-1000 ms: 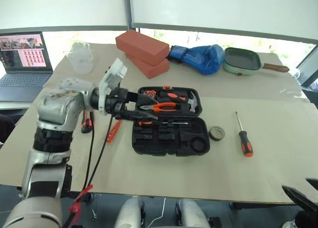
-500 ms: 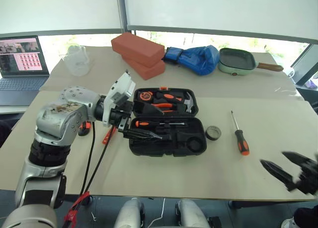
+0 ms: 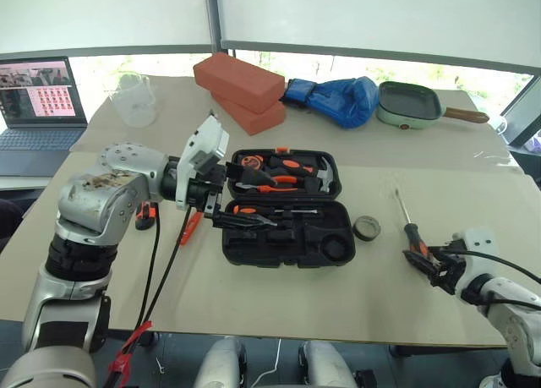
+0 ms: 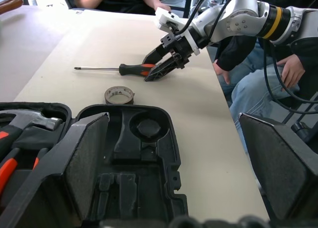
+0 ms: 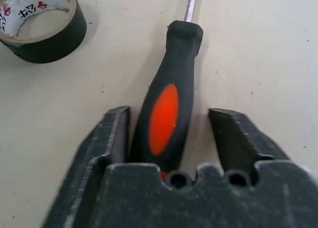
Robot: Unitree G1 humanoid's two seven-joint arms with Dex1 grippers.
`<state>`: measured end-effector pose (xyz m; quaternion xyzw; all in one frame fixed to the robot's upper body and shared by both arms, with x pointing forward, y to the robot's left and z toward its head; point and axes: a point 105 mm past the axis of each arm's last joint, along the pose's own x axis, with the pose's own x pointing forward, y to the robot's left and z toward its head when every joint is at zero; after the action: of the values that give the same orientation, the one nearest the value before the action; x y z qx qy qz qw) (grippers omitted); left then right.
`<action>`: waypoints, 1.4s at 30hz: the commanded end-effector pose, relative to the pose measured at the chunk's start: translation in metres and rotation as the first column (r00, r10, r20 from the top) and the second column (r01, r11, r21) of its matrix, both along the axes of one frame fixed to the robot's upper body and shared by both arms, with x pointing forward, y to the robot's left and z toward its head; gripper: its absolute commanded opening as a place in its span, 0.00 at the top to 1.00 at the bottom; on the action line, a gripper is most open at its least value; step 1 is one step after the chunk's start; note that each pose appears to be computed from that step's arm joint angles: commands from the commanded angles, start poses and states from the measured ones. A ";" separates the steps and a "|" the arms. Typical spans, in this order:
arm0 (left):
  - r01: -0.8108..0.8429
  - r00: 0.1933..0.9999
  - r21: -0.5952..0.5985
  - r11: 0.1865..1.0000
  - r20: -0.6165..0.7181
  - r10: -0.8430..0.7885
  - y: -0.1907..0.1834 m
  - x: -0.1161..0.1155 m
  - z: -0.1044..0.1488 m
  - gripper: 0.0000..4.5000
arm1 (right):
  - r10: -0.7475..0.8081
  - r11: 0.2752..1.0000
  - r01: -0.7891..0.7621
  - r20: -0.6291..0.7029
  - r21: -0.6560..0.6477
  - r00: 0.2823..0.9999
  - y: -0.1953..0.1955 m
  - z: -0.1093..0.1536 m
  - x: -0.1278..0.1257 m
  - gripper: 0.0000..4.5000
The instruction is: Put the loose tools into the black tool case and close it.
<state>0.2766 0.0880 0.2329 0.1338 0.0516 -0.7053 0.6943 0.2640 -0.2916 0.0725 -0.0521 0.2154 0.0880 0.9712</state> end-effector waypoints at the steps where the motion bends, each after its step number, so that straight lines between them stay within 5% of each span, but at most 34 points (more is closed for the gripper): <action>1: -0.011 0.999 -0.010 1.000 0.050 0.011 0.003 0.000 0.009 0.00 | -0.032 0.999 0.032 0.030 -0.001 0.999 -0.006 0.005 -0.003 0.69; 3: -0.031 0.998 0.001 1.000 0.050 0.031 0.007 0.000 0.008 0.00 | -0.044 0.999 0.042 0.086 0.029 0.995 -0.010 0.022 0.001 0.78; 6: -0.078 0.996 0.038 0.996 0.046 0.076 0.019 -0.003 0.002 0.00 | 0.039 0.997 -0.049 0.184 0.055 0.982 -0.004 0.055 0.015 0.77; 10: -0.153 0.988 0.094 0.984 0.024 0.152 0.041 -0.017 -0.013 0.00 | 0.358 0.928 -0.373 0.264 0.009 0.896 0.035 0.100 0.036 0.77; 16: -0.253 0.967 0.133 0.958 -0.001 0.255 0.060 -0.044 -0.031 0.00 | 0.807 0.587 -0.803 0.156 -0.104 0.570 0.113 0.114 0.044 0.77; 23: -0.321 0.947 0.109 0.941 0.024 0.320 0.061 -0.050 -0.029 0.00 | 0.957 0.288 -0.943 0.011 -0.165 0.290 0.161 0.092 0.058 0.77; 37: -0.375 0.927 0.095 0.922 0.051 0.372 0.065 -0.040 -0.020 0.00 | 0.940 0.286 -0.927 -0.119 -0.242 0.321 0.149 0.054 0.096 0.77; 42: -0.372 0.928 0.090 0.924 0.056 0.368 0.063 -0.036 -0.019 0.00 | 0.953 0.231 -0.934 -0.133 -0.272 0.274 0.152 0.050 0.094 0.77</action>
<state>0.2397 0.1527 0.2065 0.1577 0.1142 -0.5543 0.8092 0.3581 -0.1397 0.1193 -0.2993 0.1301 0.6164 0.7166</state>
